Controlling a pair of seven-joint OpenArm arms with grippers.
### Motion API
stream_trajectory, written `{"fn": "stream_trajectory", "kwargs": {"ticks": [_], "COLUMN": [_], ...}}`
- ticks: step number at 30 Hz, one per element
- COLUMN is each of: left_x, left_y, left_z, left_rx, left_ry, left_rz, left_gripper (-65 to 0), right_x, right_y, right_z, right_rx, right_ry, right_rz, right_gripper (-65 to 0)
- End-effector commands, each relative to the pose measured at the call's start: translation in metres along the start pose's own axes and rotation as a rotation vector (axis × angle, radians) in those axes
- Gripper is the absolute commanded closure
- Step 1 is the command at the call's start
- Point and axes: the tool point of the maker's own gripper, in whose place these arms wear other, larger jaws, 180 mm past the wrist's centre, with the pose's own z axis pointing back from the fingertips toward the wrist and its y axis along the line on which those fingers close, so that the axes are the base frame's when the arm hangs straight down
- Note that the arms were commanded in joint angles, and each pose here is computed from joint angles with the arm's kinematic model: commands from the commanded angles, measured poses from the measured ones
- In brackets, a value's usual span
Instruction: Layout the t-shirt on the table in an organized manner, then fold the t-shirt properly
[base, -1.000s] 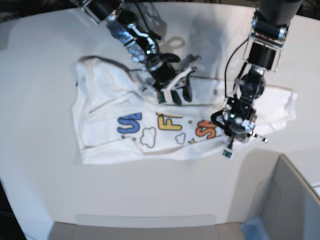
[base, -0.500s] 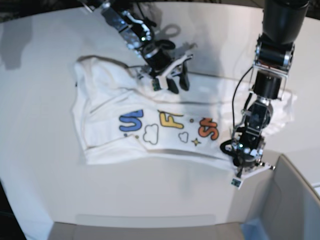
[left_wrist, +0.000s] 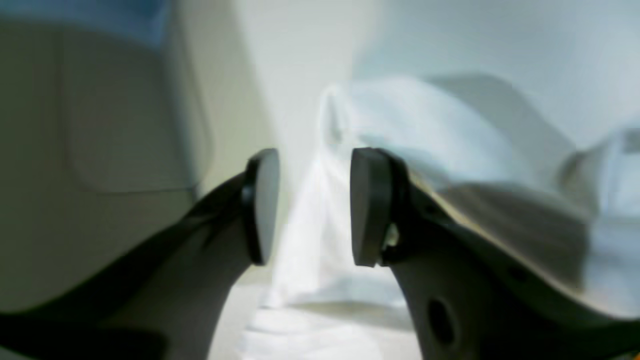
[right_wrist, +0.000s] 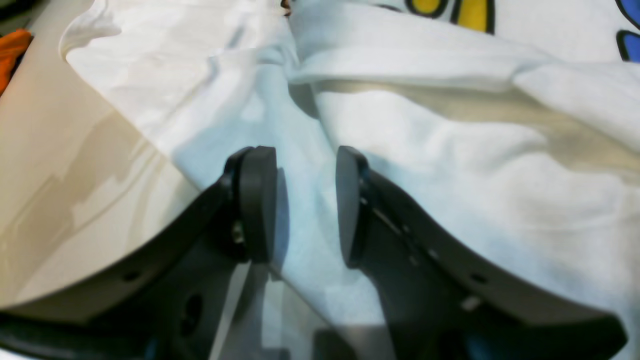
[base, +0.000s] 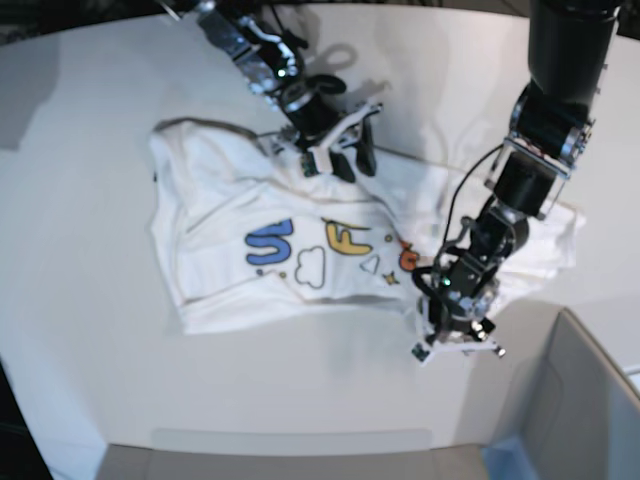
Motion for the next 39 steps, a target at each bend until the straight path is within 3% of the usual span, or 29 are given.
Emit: {"fn": "stream_trajectory", "kwargs": {"ticks": [1,3,7,10,17,23,31,33,39], "left_x": [0.013,0.012,0.011,-0.003,-0.007,-0.037,-0.062,-0.052,-0.066], "left_y": [0.037,0.041,0.067,0.085,0.073,0.009,-0.03,-0.023,-0.022], "left_z": [0.002,0.003,0.007,0.011,0.052,0.073,0.059,0.051,0.029], "left_rx": [0.081,0.097,0.231,0.251,0.097,-0.084,-0.161,-0.123,-0.09], "left_ry": [-0.032,-0.029,-0.03,0.03,0.002,0.03,0.104,0.079,0.135], "left_rz": [-0.001,0.011,0.104,0.154,0.083,-0.144,-0.223,-0.179,-0.223], "left_gripper": [-26.6,-26.9,-27.0,-27.0,-26.7,-26.7,-26.6,-26.6,-26.6], "right_x": [-0.014,-0.014,-0.015,-0.015,-0.004,-0.003,-0.002,-0.003,-0.006], "right_y": [-0.005,-0.005,-0.006,-0.006,-0.002,-0.003,-0.001,-0.001,-0.002], "right_z": [0.003,0.003,0.003,0.003,0.002,0.002,0.001,0.002,0.003], "right_rx": [-0.025,-0.025,-0.026,-0.026,-0.015,-0.015,-0.014,-0.014,-0.016], "right_ry": [0.063,0.063,0.064,0.064,0.037,0.036,0.035,0.036,0.041], "right_rz": [-0.01,-0.01,-0.009,-0.009,-0.007,-0.005,-0.008,-0.009,-0.009], "right_gripper": [-21.1,-21.1,-21.1,-21.1,-21.1,-21.1,-21.1,-21.1,-21.1]}}
